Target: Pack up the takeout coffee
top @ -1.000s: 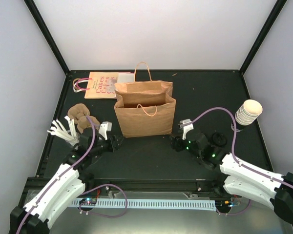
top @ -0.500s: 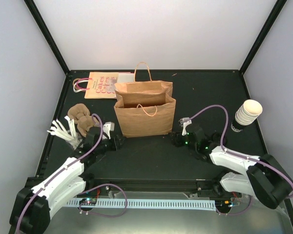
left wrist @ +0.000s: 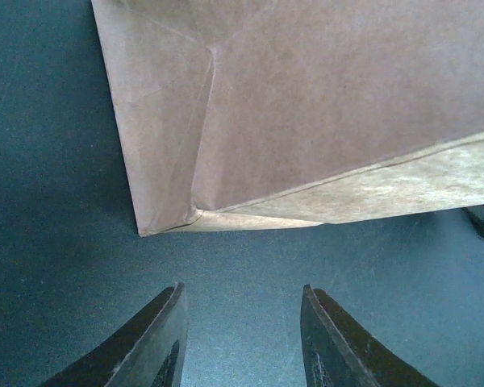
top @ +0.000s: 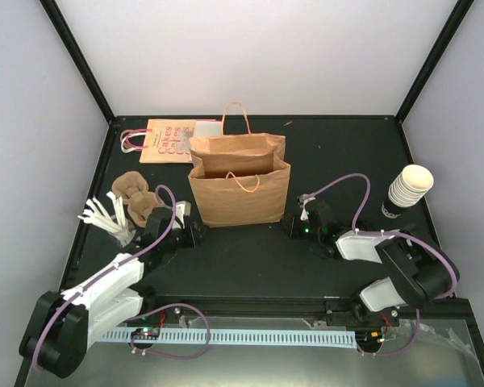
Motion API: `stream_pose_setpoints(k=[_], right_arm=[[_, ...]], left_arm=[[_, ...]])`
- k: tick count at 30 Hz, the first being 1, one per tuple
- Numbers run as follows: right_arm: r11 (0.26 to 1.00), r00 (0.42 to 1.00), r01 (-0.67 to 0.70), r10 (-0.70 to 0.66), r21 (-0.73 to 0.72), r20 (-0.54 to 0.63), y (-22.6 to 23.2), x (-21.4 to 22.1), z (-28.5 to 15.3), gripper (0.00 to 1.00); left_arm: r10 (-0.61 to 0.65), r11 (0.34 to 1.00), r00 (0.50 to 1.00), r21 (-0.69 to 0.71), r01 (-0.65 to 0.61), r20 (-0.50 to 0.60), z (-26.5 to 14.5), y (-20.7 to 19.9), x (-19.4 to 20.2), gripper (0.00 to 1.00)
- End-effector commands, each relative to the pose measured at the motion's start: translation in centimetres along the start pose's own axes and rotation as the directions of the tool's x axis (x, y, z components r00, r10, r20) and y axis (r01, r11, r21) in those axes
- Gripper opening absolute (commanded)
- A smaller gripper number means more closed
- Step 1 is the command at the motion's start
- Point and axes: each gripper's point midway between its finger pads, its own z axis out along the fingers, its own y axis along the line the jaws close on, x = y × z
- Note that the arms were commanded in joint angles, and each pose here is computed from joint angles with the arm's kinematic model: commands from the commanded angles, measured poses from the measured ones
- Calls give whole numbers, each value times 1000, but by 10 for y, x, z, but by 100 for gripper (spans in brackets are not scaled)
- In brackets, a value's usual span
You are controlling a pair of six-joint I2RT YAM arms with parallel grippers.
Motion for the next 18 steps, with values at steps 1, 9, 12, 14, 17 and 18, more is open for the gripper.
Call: stream_pose_setpoints(k=[1,9,12,14,17,18], right_arm=[[999,997,-22,25,-46,75,9,-35,7,46],[999,997,-28,31,-47,69,5,-58,27,45],[998,997,-39,42,-48,66,2,-66,36,45],[998,996,-47,50,-44,67,-2,-72,41,45],[998,996,-54,56,-39,71,-7,-82,47,44],[998,996,-52,54,-39,74,-7,-86,48,44]], left_arm=[[27,999,998,16,-28,48,2,-4,-13,41],[34,999,999,13,-35,38,7,-2,-13,41],[36,999,999,20,-36,35,10,-2,-14,41],[37,999,999,22,-38,31,13,-2,-14,41],[44,998,999,32,-45,29,16,-4,-16,41],[47,998,998,39,-48,30,18,-5,-17,40]])
